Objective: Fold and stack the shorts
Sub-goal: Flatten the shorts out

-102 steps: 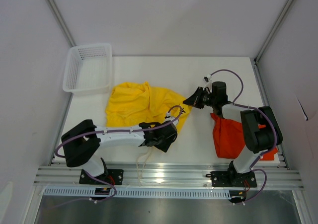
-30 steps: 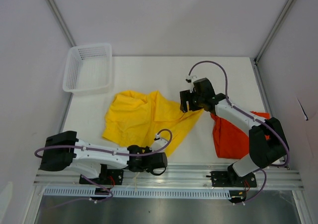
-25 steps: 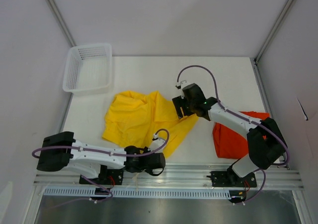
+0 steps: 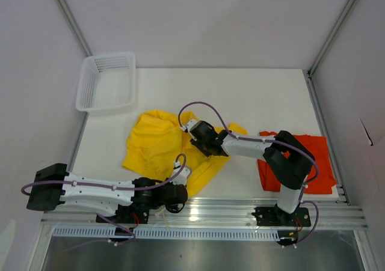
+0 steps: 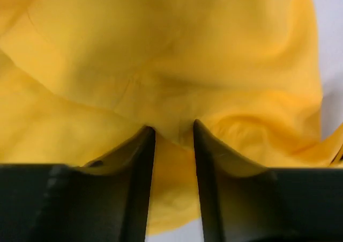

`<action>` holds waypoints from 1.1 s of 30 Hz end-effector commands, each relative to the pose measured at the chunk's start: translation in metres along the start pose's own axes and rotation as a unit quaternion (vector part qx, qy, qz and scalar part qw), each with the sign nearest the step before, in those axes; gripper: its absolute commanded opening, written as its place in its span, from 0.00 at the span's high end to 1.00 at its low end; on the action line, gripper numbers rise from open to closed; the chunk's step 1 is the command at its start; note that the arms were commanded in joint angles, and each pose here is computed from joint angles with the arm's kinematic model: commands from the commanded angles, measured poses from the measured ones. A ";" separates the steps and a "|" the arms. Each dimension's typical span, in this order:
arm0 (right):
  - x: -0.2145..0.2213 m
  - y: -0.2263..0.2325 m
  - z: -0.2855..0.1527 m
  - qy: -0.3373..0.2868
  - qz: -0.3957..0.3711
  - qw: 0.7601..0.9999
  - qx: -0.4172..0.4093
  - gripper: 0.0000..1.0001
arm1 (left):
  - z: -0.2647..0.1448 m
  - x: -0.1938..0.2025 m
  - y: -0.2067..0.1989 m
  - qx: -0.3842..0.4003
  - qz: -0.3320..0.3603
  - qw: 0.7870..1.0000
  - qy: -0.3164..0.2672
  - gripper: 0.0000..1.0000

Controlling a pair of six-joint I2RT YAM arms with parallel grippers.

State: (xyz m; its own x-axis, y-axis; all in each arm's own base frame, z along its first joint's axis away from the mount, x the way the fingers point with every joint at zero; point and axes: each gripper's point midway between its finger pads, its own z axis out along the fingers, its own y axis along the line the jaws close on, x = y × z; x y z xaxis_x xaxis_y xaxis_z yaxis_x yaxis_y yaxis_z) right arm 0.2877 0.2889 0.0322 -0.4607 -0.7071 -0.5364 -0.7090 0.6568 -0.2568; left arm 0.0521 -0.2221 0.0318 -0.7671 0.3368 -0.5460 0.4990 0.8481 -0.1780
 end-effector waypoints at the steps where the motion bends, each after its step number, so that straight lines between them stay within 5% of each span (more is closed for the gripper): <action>1: -0.036 -0.022 0.007 -0.029 0.022 0.998 0.042 0.84 | -0.001 0.002 -0.006 0.019 -0.012 1.000 0.001 1.00; 2: -0.040 -0.028 0.009 -0.029 0.040 0.998 0.040 1.00 | -0.002 0.002 -0.006 0.018 -0.013 1.000 0.000 1.00; 8: -0.093 -0.114 -0.008 -0.121 0.187 0.975 0.012 1.00 | -0.003 0.007 0.005 -0.002 -0.009 1.000 0.005 1.00; 12: -0.109 -0.203 -0.003 -0.121 0.304 0.944 0.029 1.00 | -0.001 0.012 0.006 -0.006 -0.005 1.000 0.010 1.00; 15: -0.103 -0.245 0.017 -0.071 0.366 0.927 0.046 0.79 | -0.001 0.013 0.007 -0.010 -0.005 1.000 0.012 1.00; 16: -0.086 -0.262 0.027 -0.053 0.397 0.915 0.054 0.60 | -0.001 0.013 0.007 -0.011 -0.006 1.000 0.013 1.00; 19: -0.077 -0.259 0.025 -0.060 0.419 0.906 0.014 0.26 | -0.002 0.015 0.007 -0.011 -0.009 1.000 0.014 1.00; 20: -0.090 -0.267 0.008 -0.104 0.419 0.902 -0.003 0.24 | -0.003 0.015 0.007 -0.011 -0.009 1.000 0.014 1.00; 26: -0.018 -0.238 0.012 -0.062 0.463 0.881 -0.068 0.27 | -0.008 0.017 0.013 -0.023 -0.019 0.999 0.014 1.00; 33: 0.014 -0.223 0.005 -0.064 0.508 0.848 -0.136 0.33 | -0.029 0.009 0.033 -0.057 -0.058 0.997 -0.005 1.00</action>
State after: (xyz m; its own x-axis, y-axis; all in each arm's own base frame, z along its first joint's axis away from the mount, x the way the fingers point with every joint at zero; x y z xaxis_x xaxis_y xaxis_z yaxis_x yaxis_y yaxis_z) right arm 0.4373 0.1258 0.0361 -0.8946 0.1958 -0.4016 -0.0145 0.8857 0.4639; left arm 0.0435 -0.1953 0.0340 -0.7987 0.2997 -0.5217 0.4384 0.8838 -0.1634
